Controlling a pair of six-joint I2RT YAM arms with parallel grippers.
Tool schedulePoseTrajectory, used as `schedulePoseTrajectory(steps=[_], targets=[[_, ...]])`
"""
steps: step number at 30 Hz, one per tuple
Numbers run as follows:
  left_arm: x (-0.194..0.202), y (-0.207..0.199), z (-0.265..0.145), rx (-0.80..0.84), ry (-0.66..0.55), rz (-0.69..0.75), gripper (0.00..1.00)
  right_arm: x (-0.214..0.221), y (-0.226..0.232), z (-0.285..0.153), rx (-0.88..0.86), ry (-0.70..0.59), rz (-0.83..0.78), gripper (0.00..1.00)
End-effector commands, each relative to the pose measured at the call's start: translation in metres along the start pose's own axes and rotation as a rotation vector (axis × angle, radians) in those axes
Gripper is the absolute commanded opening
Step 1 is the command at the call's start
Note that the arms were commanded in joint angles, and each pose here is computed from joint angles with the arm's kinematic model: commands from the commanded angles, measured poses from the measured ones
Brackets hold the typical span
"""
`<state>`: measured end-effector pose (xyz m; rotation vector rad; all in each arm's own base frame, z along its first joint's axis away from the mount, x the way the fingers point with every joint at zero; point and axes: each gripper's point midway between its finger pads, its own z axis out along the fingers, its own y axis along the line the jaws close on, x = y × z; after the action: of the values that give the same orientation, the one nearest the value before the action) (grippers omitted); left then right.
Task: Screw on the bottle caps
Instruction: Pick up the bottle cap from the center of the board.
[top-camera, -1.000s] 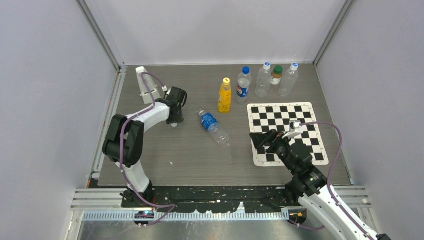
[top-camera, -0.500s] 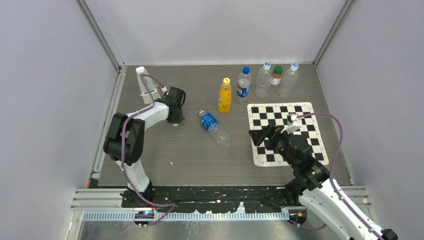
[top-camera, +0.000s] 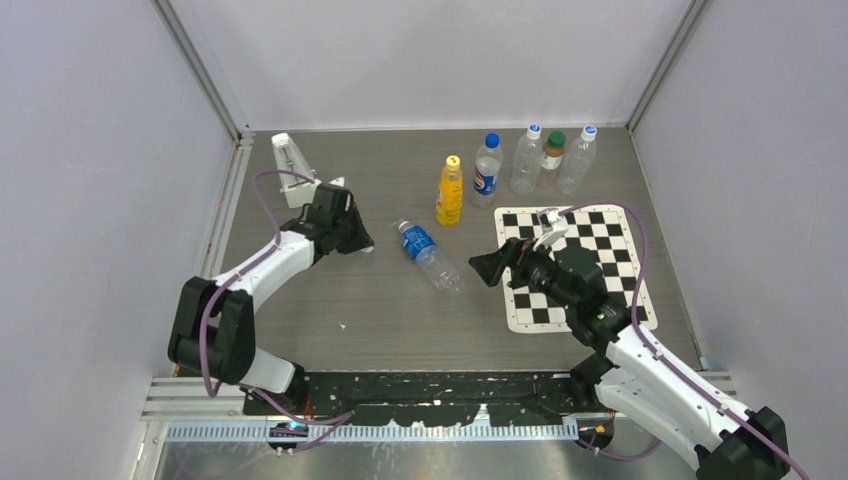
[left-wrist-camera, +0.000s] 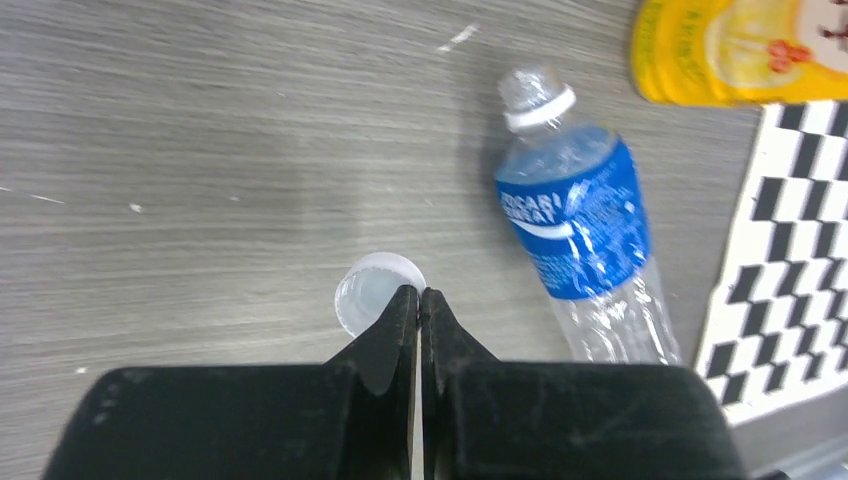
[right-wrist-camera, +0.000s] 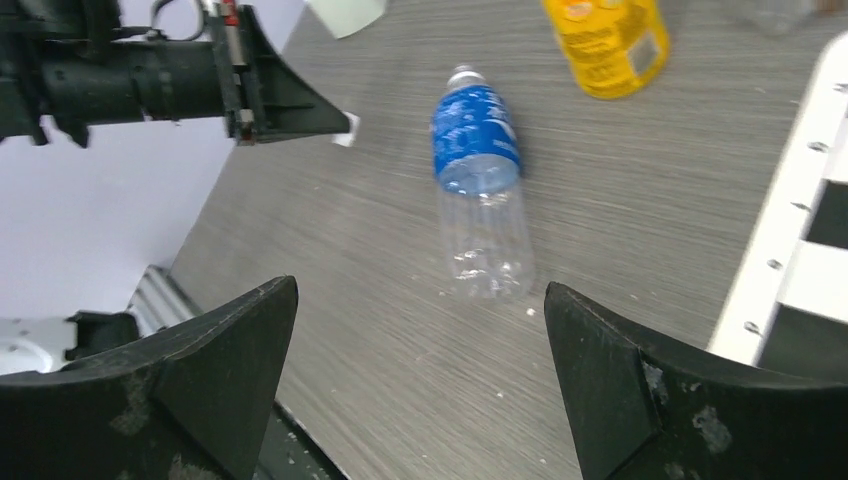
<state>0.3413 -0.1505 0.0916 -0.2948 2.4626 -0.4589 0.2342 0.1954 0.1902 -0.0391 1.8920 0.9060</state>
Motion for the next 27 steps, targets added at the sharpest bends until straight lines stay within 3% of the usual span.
schedulePoseTrajectory(steps=[1, 11, 27], targets=[[-0.008, -0.053, -0.029, 0.263, -0.046, -0.107, 0.00, -0.030, 0.055, 0.001, -0.272, -0.099, -0.052, 1.00], [0.006, -0.133, -0.098, 0.645, -0.081, -0.252, 0.00, -0.027, 0.076, 0.015, -0.450, -0.133, -0.066, 0.95], [0.014, -0.187, -0.176, 0.933, -0.076, -0.294, 0.00, -0.045, 0.117, 0.012, -0.692, -0.230, -0.250, 0.87]])
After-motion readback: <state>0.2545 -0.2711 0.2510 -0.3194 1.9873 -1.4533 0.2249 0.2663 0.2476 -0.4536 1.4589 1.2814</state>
